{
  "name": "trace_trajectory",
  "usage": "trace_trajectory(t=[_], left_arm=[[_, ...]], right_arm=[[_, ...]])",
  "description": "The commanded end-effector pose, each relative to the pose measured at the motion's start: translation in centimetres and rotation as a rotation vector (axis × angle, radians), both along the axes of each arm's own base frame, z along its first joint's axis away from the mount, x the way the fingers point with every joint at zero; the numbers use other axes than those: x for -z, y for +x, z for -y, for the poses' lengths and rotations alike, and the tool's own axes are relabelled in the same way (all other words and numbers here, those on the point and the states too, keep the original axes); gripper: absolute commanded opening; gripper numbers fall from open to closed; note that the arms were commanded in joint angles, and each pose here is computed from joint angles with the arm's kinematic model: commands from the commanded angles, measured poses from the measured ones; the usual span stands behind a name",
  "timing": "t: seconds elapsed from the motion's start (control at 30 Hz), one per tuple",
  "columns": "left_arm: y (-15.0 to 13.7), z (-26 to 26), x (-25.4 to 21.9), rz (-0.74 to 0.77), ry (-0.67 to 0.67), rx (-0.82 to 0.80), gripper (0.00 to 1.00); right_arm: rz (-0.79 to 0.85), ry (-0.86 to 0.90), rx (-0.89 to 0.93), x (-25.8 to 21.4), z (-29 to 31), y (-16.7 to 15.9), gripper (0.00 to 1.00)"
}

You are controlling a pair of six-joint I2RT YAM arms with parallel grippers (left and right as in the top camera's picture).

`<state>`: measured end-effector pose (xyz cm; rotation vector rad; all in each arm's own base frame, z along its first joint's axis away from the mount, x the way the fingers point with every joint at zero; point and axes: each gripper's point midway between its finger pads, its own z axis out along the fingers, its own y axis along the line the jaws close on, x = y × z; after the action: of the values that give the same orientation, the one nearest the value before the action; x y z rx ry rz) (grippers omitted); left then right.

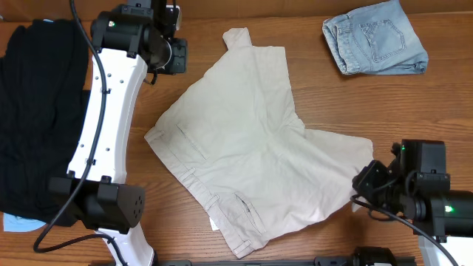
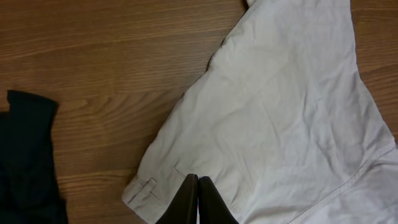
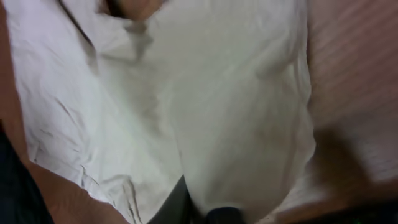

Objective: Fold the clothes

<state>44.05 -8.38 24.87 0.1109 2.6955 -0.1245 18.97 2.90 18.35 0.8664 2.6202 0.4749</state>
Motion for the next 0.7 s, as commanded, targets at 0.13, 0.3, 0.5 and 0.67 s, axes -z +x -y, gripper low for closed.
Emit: trace_trajectory(t=[0.13,0.3,0.5,0.67], left_arm=[[-0.8,0.0,1.8,-0.057,0.000,0.022,0.04],[-0.6,-0.4,3.1,-0.079,0.004,0.012,0.04],[-0.1,-0.3,4.4,-0.075,0.003,0.012,0.04],[-0.5,-0.1,6.2,-0.110,-0.005,0.018,0.04]], right_arm=[[0.207,-0.025,-0.046,-2.4,-0.4,6.5,0.12],[0.311,-0.022,-0.132,-1.9,-3.0,13.0,0.13],[0.421,0.015,-0.223,1.3,-7.7,21.1,0.14],[0.563,0.094,-0.245,1.8,-11.0,25.8,0.15]])
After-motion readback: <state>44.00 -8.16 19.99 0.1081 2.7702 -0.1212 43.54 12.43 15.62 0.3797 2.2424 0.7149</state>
